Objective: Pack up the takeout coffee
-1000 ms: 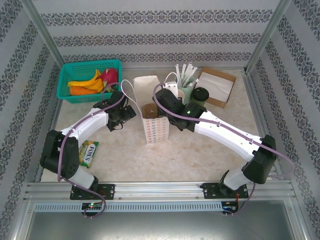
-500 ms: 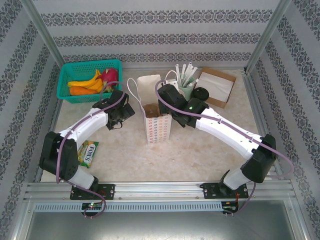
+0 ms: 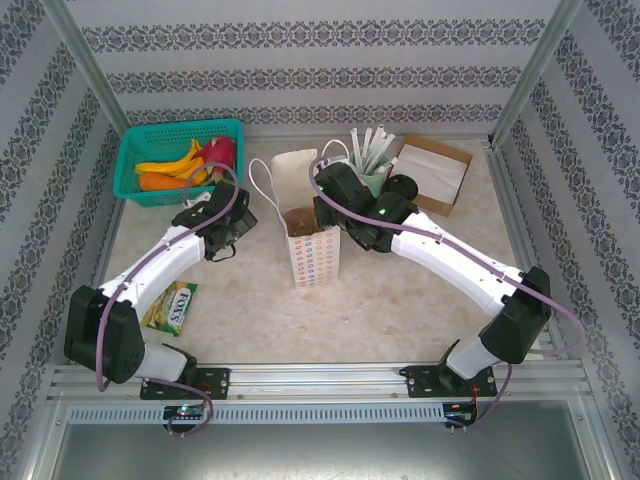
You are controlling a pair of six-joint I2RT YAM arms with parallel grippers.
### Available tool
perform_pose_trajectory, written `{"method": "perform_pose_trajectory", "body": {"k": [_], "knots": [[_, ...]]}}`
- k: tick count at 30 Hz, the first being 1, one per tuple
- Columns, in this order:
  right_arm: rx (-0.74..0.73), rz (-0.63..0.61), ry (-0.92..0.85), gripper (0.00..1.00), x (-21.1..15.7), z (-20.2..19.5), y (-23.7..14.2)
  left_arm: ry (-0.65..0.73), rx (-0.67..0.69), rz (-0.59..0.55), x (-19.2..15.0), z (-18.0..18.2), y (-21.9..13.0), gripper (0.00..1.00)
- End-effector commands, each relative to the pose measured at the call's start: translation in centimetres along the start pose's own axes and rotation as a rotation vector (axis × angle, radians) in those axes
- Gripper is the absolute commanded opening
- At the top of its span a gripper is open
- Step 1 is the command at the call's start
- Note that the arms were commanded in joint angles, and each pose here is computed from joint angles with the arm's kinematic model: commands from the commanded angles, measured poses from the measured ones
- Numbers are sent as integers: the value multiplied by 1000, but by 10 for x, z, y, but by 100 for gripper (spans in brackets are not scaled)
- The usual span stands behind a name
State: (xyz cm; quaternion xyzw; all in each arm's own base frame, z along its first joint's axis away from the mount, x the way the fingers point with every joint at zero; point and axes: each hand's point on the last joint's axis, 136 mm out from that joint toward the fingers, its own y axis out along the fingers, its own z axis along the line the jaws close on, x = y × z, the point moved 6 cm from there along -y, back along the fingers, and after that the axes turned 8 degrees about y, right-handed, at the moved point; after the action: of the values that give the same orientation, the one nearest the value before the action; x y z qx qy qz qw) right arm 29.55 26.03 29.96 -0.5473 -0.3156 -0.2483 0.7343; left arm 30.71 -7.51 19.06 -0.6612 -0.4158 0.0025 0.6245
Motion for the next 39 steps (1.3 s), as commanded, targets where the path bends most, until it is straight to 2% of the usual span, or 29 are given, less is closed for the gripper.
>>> {"method": "perform_pose_trajectory", "body": {"k": [1,8,10,16,19,24,25,27,34,39], "knots": [[49,-7,-11,10,7,7,0,-8,64,-38,-1,12,-6,100],[70,-9,-14,10,9,10,-1,-18,72,-62,1,15,-9,100],[67,-14,-13,15,10,9,-2,-18,75,-62,1,15,-8,100],[57,-38,-16,42,15,5,-14,-16,80,-74,3,16,-10,100],[112,-27,-67,56,13,5,-26,-12,77,-88,6,16,-13,100],[168,-52,-125,71,13,-1,-56,-9,71,-113,9,16,-14,100],[173,-64,-129,77,14,-3,-61,-8,70,-114,9,15,-14,100],[174,-94,-132,98,17,-9,-73,-9,59,-116,10,13,-14,100],[101,-208,-50,98,28,-46,-102,-4,1,-145,10,10,-13,100],[31,-268,19,98,31,-73,-109,9,-40,-185,13,9,-16,100]]}}
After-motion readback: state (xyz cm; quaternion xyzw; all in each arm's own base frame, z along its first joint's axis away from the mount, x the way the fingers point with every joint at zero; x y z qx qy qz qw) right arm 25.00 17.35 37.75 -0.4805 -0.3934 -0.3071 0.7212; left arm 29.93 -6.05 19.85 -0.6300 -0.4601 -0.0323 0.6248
